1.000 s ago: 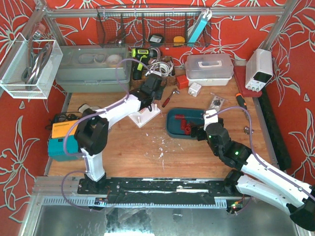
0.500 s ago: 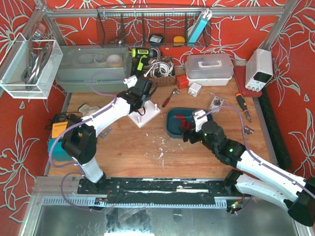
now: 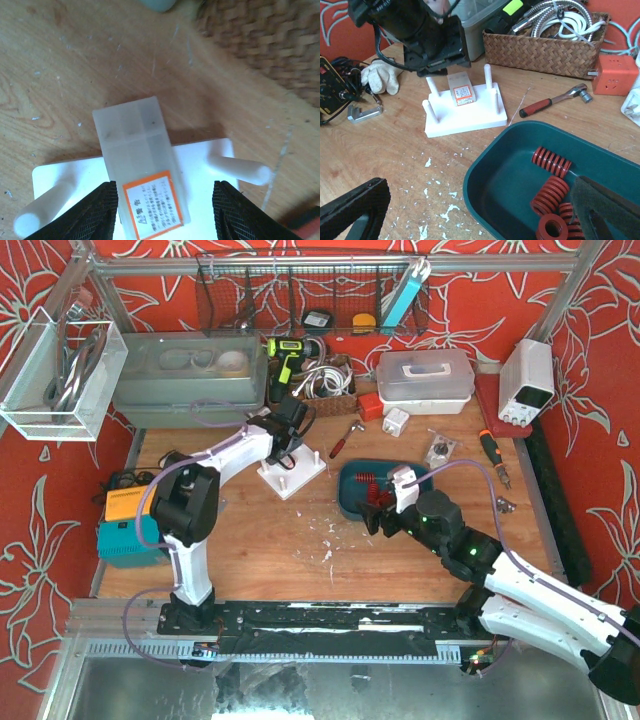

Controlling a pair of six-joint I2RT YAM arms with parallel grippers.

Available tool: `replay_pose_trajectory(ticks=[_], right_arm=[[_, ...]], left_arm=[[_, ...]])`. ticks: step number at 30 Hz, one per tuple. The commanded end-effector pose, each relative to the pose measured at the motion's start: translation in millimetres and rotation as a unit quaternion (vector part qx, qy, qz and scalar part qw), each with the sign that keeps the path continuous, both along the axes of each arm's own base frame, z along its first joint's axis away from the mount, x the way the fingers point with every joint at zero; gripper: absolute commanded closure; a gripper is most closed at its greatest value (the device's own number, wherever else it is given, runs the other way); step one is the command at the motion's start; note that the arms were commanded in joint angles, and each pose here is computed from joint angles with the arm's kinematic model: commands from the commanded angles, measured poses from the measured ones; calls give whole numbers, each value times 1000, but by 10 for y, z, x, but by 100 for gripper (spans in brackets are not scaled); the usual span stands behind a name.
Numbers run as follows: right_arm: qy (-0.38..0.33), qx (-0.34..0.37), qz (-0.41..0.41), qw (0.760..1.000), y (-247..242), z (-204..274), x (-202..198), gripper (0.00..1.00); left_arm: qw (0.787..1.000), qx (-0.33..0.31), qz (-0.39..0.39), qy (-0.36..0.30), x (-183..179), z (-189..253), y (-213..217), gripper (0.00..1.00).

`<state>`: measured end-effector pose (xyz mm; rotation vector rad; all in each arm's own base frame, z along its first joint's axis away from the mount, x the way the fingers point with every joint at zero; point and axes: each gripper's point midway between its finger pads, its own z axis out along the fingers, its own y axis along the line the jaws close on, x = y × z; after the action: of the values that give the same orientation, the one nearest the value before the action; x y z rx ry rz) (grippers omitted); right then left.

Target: Install the large spring

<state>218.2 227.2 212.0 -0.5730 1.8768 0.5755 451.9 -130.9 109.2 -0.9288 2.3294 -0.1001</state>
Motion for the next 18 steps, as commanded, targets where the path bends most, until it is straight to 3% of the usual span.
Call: replay_pose_trajectory(ticks=[1,9,18], right_arm=[[-10,-6,-18,1000,-64,1,24,1],[-13,-9,-28,999,-102,4,35,1],[-16,-10,-38,999,-147,18,46,1]], left_arm=[[999,-6,16,46,-21,-271,51,45],[998,-3,5,64,44,-460,6,36],[996,8,11,83,40,-595,32,36]])
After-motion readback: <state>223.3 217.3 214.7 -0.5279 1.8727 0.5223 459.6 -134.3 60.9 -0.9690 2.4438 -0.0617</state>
